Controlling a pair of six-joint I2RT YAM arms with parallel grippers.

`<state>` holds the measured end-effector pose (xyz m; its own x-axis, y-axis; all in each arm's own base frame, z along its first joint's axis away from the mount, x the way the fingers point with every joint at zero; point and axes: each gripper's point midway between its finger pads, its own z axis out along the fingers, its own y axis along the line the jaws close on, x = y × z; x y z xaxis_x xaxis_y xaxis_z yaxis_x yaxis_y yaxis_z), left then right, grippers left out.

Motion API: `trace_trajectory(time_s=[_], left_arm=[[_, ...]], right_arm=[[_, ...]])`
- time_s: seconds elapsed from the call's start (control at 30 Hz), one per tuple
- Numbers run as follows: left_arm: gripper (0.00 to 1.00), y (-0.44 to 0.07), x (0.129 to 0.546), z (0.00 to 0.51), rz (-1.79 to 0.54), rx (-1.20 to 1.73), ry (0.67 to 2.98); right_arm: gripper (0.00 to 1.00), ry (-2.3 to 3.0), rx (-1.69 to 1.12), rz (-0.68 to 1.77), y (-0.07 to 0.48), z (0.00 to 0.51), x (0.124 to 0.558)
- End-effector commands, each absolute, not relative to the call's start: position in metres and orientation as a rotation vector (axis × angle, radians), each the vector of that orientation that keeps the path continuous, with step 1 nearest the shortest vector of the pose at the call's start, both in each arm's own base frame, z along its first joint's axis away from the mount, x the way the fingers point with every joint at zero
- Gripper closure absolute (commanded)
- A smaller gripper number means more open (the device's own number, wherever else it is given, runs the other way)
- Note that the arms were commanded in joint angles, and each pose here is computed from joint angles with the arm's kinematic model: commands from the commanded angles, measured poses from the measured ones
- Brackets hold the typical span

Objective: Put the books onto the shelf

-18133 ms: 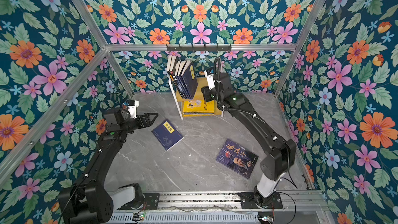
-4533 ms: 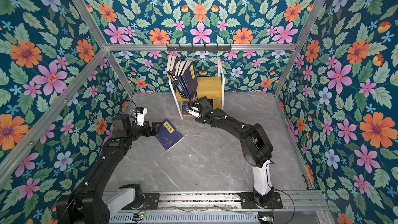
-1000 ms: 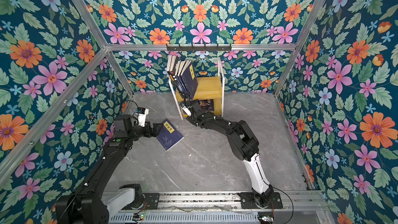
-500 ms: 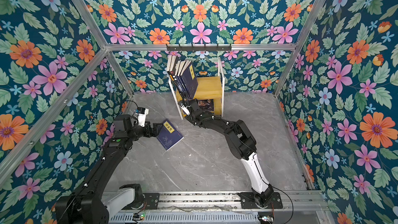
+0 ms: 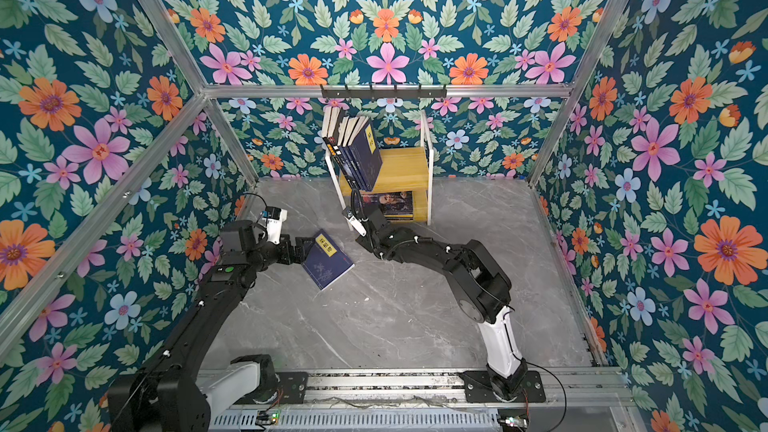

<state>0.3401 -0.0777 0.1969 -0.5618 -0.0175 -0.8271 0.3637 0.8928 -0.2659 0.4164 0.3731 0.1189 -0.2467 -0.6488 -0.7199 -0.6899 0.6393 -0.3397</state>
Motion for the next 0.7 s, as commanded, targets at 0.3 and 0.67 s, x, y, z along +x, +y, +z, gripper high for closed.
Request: trace_trajectory(time_s=[0.3,0.67], left_arm=[[0.0,-0.064,0.361,0.183,-0.406,0.243,2.199],[0.0,-0.05,0.395,0.168,-0.26,0.326,2.234]], right_arm=[[0.51,2.088,-0.75,0.298,0.351,0.105,0.347],[0.27,2.174,-0.807,0.314,0.369,0.07,0.288]])
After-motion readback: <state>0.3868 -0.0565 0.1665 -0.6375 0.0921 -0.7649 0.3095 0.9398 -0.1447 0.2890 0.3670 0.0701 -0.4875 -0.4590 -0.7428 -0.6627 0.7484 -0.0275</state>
